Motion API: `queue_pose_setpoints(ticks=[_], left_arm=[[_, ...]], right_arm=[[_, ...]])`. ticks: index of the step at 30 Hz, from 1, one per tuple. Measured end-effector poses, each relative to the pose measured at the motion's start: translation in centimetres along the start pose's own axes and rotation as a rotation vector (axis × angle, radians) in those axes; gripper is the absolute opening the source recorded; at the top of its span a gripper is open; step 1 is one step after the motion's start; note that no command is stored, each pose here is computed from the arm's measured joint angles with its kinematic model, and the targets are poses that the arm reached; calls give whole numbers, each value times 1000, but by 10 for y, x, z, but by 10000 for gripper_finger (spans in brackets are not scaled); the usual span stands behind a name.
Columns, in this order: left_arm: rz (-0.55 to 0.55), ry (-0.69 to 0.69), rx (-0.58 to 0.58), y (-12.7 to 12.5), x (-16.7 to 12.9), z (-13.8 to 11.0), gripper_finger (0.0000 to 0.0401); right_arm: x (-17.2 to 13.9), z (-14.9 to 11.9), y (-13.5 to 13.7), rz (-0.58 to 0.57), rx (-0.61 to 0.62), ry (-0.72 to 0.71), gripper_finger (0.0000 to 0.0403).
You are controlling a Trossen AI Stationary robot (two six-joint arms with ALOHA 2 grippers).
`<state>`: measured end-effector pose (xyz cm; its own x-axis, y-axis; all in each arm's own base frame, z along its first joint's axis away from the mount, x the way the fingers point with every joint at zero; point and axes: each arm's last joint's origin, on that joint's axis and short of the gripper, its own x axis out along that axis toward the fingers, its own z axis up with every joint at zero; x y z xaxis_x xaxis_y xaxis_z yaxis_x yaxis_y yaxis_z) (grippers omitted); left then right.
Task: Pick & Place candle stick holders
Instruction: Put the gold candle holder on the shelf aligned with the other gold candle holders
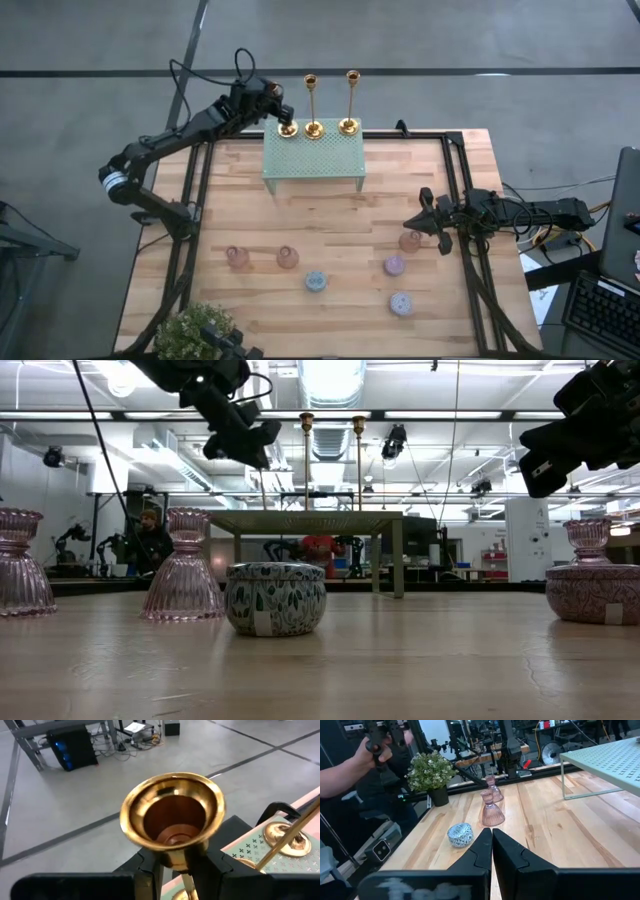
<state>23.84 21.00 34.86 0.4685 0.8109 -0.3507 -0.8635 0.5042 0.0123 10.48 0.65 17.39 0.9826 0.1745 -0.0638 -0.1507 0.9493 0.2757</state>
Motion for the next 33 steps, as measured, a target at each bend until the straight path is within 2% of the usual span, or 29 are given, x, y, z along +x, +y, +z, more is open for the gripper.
queue_pose_setpoints(ticks=[8, 23, 33], left_arm=[[-4, -44, 4, 0, -5, 15, 84], [-12, -4, -65, -2, 1, 6, 84], [-43, 31, -63, -3, 3, -3, 84]], right_arm=[[0, 0, 0, 0, 0, 0, 8], [0, 0, 0, 0, 0, 0, 8], [0, 0, 0, 0, 0, 1, 8]])
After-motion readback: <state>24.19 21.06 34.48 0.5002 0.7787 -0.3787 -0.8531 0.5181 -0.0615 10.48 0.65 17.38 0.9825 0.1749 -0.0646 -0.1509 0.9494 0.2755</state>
